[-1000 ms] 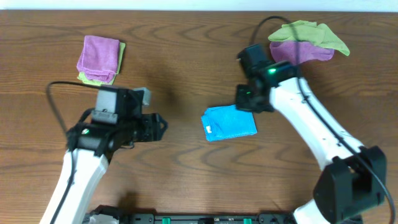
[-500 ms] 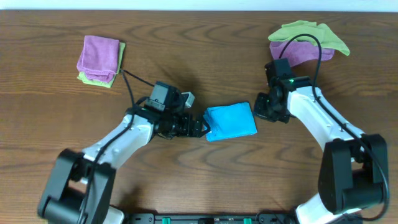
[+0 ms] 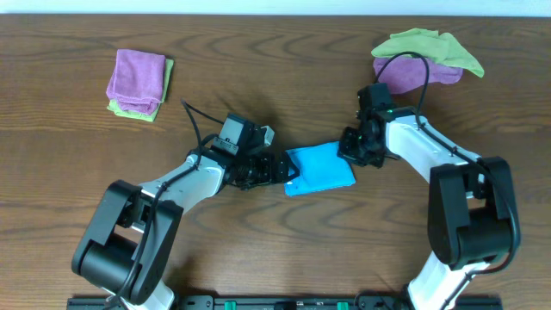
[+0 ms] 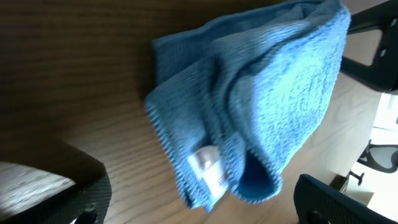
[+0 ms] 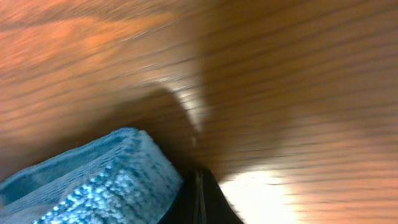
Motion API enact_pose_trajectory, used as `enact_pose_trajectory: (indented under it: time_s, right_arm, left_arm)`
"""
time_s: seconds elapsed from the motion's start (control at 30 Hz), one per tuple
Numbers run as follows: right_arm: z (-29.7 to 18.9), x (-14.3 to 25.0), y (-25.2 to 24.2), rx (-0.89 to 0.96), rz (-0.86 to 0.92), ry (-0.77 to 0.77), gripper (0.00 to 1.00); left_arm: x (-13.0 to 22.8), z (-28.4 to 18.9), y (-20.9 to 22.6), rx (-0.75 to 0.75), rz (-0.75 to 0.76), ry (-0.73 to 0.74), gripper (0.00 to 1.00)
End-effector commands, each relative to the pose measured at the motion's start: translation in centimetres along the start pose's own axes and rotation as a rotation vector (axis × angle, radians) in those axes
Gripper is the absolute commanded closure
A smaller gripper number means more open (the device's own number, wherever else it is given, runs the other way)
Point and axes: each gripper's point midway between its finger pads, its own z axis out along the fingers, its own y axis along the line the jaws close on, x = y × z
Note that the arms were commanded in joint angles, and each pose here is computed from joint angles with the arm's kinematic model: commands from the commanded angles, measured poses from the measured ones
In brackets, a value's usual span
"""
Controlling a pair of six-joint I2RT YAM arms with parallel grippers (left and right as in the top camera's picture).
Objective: Fold the cloth
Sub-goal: 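Grasp the folded blue cloth with the left gripper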
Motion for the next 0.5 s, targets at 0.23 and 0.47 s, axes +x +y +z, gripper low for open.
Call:
enact_pose_trajectory:
  time_s: [0.23, 0.47]
  right_arm:
    - [2.3, 3.9, 3.4, -0.081, -0.06, 0.131, 0.99]
    - [1.9, 4.4, 4.2, -0.139, -0.051, 0.172, 0.99]
  left_arm:
    - [1.5, 1.8, 1.6, -0.036, -0.098, 0.066, 0.01]
    - [1.9, 1.8, 1.8, -0.047, -0.111, 0.08, 0.94]
